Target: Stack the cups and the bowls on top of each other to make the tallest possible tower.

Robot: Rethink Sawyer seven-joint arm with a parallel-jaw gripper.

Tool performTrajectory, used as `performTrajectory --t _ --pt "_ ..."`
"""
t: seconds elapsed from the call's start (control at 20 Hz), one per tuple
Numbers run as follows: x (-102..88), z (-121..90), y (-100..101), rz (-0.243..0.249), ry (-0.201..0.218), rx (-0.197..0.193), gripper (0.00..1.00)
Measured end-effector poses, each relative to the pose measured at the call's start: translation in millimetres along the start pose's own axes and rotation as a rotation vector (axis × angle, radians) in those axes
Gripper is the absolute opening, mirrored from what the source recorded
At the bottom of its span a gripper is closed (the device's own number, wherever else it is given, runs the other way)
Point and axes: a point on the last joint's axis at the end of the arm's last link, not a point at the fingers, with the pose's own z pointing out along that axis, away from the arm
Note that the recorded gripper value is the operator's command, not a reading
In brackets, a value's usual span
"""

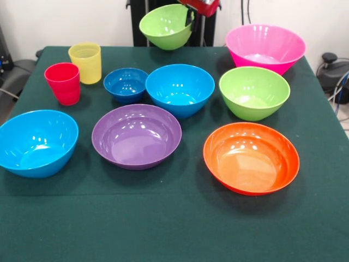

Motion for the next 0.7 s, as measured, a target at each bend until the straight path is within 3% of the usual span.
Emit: performTrajectory --t 0.5,0.7 --pt "6.4 -0.9 -2.8 -0.082 -0.009 -0.005 0.0" --pt "3.4 -5.1 -3.8 -0.094 -0.022 -0.013 0.0"
